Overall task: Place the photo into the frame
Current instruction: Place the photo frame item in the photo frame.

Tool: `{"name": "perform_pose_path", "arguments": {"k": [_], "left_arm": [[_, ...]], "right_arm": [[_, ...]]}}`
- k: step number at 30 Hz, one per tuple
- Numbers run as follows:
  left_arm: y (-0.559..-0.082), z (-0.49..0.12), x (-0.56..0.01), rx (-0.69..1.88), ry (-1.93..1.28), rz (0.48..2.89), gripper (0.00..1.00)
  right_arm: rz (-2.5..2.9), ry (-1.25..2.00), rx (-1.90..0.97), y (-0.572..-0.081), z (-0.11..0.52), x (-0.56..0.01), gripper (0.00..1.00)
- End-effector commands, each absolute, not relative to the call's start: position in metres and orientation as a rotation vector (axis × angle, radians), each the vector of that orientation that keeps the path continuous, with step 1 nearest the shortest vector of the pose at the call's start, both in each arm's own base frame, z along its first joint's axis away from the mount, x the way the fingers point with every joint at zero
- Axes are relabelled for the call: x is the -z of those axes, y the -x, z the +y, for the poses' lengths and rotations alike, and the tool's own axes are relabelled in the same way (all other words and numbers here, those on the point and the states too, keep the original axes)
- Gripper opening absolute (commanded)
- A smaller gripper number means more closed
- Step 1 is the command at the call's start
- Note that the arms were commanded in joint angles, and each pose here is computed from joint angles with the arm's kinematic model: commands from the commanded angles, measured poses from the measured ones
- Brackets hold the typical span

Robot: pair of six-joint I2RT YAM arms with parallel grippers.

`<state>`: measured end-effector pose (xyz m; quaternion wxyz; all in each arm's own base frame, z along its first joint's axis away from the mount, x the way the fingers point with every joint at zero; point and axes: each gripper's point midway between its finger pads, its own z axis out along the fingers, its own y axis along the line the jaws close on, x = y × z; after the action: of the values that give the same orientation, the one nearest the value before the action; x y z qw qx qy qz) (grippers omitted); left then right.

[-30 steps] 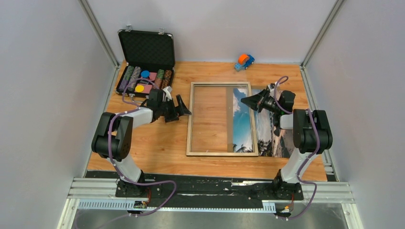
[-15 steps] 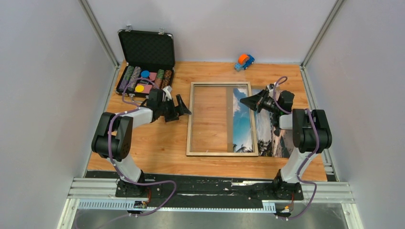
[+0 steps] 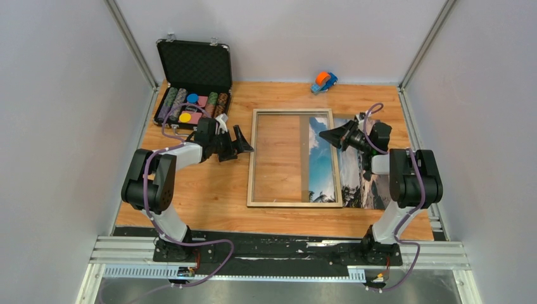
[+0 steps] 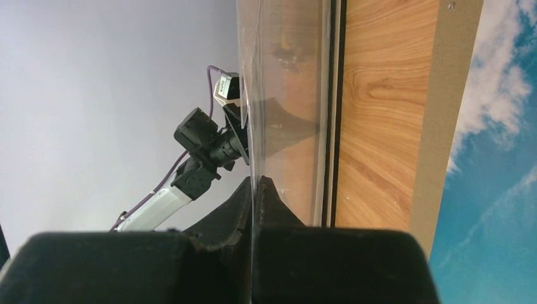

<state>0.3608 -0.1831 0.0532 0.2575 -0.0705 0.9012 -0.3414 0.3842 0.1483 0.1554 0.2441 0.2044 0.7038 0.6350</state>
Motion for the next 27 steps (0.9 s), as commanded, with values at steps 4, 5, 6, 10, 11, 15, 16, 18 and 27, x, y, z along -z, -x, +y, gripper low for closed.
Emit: {"name": "perform_pose_path", "arguments": {"k": [4, 5, 6, 10, 11, 15, 16, 18, 27], "left_arm": [[-0.3778, -0.1847, -0.0667, 0.936, 0.155, 2.385, 1.0], [-0.3778, -0.1849, -0.0666, 0.937, 0.154, 2.386, 1.0], [-0.3778, -0.185, -0.0661, 0.937, 0.154, 2.387, 1.0], [-0.3782, -0.1844, -0.0655, 0.936, 0.155, 2.389, 1.0], [-0.3783, -0.1844, -0.0655, 0.936, 0.155, 2.389, 1.0], [-0.3782, -0.1842, -0.0648, 0.934, 0.155, 2.391, 1.0], [-0.3783, -0.184, -0.0643, 0.932, 0.156, 2.392, 1.0], [-0.3784, -0.1841, -0.0643, 0.932, 0.155, 2.392, 1.0], [-0.3785, -0.1839, -0.0634, 0.93, 0.155, 2.394, 1.0]], "right_arm": [[1.886, -0.522, -1.685, -0.384, 0.1436, -0.1662, 0.0], [1.888, -0.521, -1.686, -0.3839, 0.1441, -0.1653, 0.0], [1.89, -0.523, -1.689, -0.384, 0.1444, -0.1648, 0.0], [1.901, -0.533, -1.693, -0.3843, 0.1451, -0.1604, 0.0], [1.904, -0.533, -1.695, -0.3837, 0.1457, -0.1598, 0.0], [1.912, -0.543, -1.697, -0.3819, 0.1474, -0.1597, 0.0], [1.911, -0.544, -1.697, -0.3818, 0.1476, -0.1607, 0.0], [1.911, -0.539, -1.699, -0.381, 0.1485, -0.1628, 0.0], [1.92, -0.555, -1.699, -0.3797, 0.149, -0.1623, 0.0]]}}
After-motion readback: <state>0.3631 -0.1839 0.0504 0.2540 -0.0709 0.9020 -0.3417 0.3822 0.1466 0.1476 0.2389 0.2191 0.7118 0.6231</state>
